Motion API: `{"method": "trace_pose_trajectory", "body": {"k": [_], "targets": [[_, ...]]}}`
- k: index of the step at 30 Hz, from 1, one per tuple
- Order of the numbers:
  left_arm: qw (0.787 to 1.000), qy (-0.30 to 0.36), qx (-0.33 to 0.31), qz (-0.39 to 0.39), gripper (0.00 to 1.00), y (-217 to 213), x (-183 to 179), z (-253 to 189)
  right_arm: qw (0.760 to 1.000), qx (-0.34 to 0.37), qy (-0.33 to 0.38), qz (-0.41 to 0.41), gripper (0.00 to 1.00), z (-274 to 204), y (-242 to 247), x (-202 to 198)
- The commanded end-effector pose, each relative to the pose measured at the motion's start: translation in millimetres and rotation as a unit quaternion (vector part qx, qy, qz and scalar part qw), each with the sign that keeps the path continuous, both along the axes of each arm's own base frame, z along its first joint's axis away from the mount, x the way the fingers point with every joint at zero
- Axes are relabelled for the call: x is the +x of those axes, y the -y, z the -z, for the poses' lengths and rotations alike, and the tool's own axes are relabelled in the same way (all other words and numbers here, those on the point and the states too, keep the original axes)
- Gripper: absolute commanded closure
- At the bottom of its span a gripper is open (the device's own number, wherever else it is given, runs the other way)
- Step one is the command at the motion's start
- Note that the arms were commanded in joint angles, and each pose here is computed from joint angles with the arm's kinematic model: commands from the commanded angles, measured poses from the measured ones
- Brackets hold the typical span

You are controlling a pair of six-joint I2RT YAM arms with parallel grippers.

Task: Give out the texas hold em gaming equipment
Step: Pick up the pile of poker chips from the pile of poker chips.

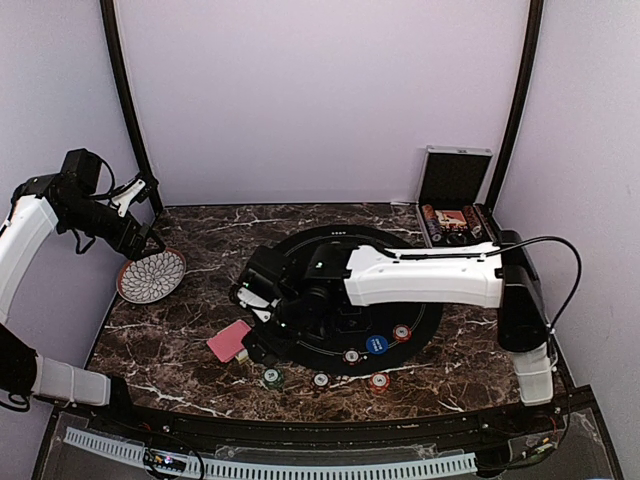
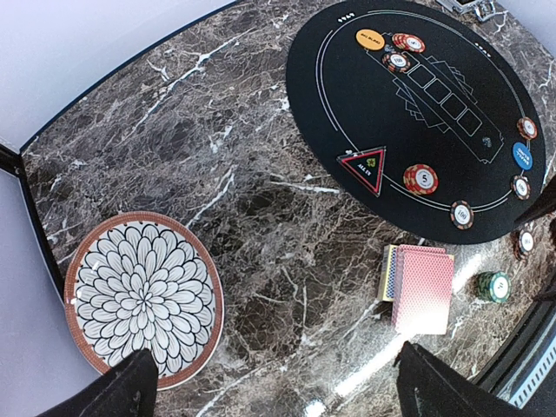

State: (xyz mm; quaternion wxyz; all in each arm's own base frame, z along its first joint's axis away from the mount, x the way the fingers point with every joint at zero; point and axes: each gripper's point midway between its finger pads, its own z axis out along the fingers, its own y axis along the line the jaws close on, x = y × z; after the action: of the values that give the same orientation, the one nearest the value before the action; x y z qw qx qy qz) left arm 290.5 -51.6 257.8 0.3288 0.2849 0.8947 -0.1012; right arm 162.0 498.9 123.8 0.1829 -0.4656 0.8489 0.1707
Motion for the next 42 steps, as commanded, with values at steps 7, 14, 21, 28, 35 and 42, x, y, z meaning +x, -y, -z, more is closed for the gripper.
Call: {"method": "trace_pose_trajectory", "body": {"k": [7,14,21,28,35,42], "targets": [[1.000,0.010,-0.003,0.008,0.01,3,-7,-10,0.996,-0.051,-0.031,-0.062,0.13,49,-18,-22],[1.000,0.011,-0.002,0.010,0.01,3,-7,-13,0.995,-0.070,-0.028,-0.063,0.18,69,-18,-19],[1.000,0.012,0.001,0.011,0.01,3,-7,-13,0.994,-0.073,-0.033,-0.072,0.24,76,-17,-23],[1.000,0.013,0.000,0.010,0.01,3,-7,-14,0.993,-0.079,-0.024,-0.083,0.28,80,-19,-28],[1.000,0.013,0.001,0.010,0.01,3,-7,-14,0.993,-0.081,-0.025,-0.086,0.29,85,-20,-31],[1.000,0.012,0.002,0.010,0.01,3,-8,-13,0.993,-0.080,-0.025,-0.087,0.30,83,-21,-32]]}}
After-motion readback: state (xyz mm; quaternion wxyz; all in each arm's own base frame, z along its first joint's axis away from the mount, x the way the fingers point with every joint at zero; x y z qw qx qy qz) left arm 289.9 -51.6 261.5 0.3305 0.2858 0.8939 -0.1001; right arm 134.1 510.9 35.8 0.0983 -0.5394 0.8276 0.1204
